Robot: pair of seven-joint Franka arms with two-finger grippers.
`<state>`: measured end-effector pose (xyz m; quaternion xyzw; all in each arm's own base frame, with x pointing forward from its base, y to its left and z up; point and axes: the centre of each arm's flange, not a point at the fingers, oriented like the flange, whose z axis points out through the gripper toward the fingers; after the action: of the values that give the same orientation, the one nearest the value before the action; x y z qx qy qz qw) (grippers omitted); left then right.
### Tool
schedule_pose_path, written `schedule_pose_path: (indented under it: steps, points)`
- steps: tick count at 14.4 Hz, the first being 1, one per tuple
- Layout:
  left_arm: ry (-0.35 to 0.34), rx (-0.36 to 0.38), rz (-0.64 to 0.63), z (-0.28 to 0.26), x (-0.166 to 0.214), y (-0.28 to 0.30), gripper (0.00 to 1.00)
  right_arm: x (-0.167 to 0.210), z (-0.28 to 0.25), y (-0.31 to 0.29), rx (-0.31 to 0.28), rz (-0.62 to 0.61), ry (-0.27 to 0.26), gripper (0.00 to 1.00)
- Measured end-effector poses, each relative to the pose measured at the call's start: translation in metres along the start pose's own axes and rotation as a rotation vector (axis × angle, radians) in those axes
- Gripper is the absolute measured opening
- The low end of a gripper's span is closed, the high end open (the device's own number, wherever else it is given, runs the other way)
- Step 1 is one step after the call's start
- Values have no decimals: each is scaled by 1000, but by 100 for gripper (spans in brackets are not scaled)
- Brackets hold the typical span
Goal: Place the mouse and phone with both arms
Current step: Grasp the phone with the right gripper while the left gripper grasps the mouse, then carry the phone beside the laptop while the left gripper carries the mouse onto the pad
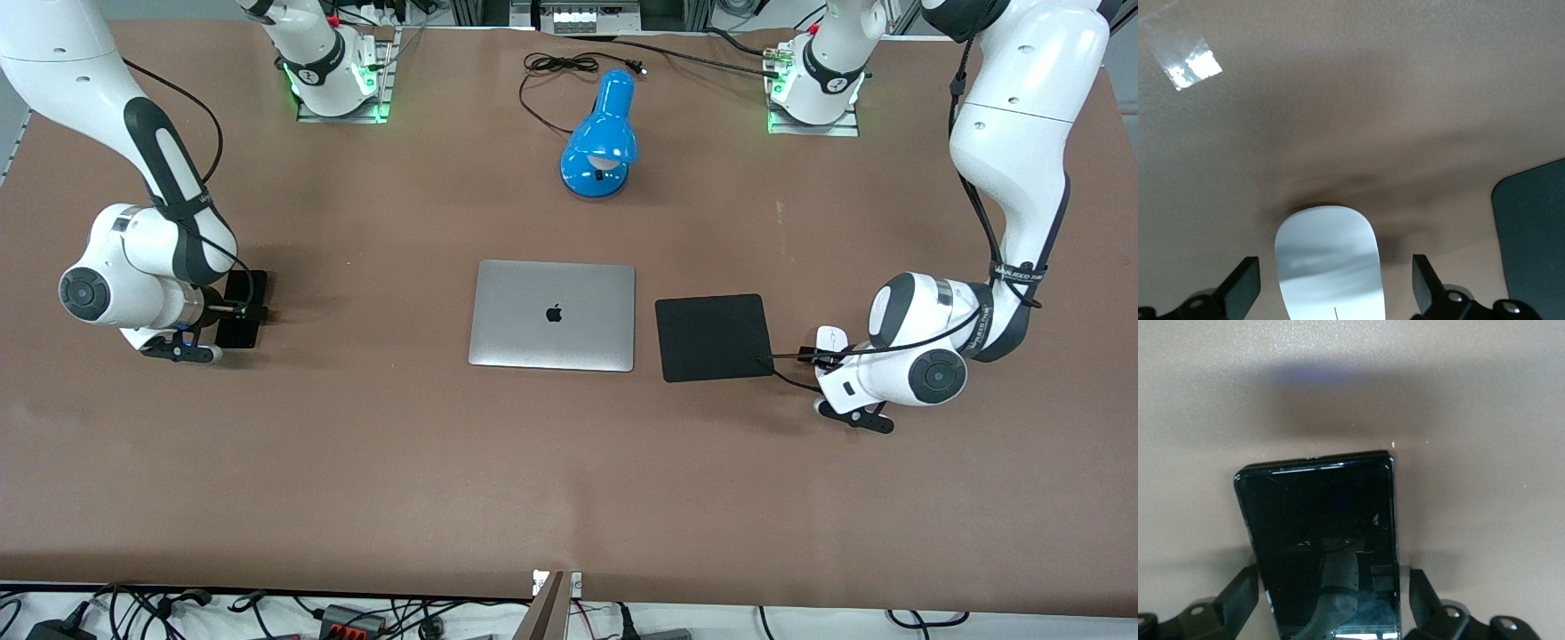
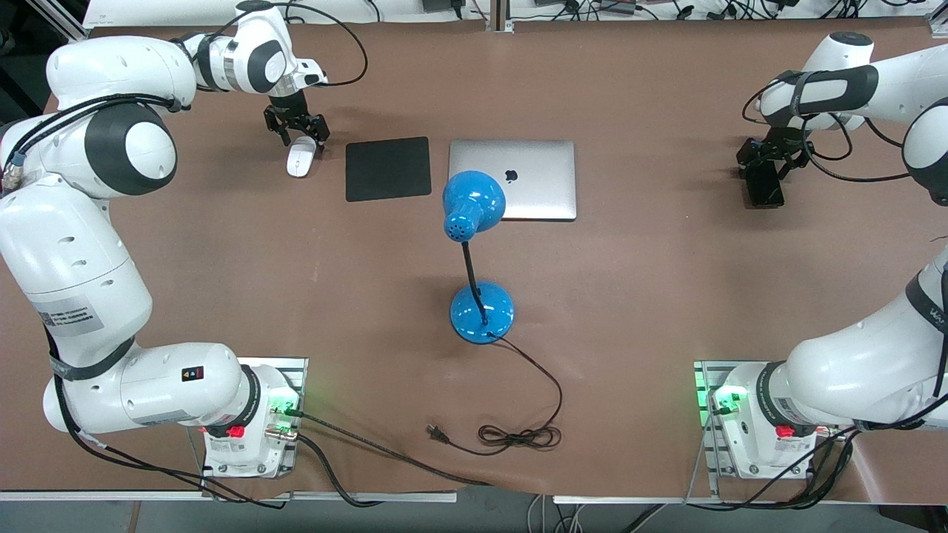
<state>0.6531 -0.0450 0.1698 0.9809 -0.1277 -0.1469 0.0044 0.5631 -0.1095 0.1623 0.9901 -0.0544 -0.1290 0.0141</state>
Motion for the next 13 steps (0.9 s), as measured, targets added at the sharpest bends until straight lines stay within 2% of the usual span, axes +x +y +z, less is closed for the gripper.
schedule_pose_path:
  steps: [1,3,4,7,10,13]
  points:
    - [-2,0,0,1,0,0,100,0,0,0,0,0,0,96]
    - [-2,0,0,1,-1,0,98,0,-4,-1,1,-2,2,80]
    - [-1,-1,-2,1,-1,-1,97,-1,-4,-1,1,-1,0,80]
    - [1,-3,-8,1,-1,-6,64,-1,-4,-1,1,-2,-2,80]
    - [3,-3,-7,0,-1,-6,63,0,-18,-9,2,-15,-8,80]
    - [9,0,3,-3,1,0,63,1,-67,-42,-8,-70,12,80]
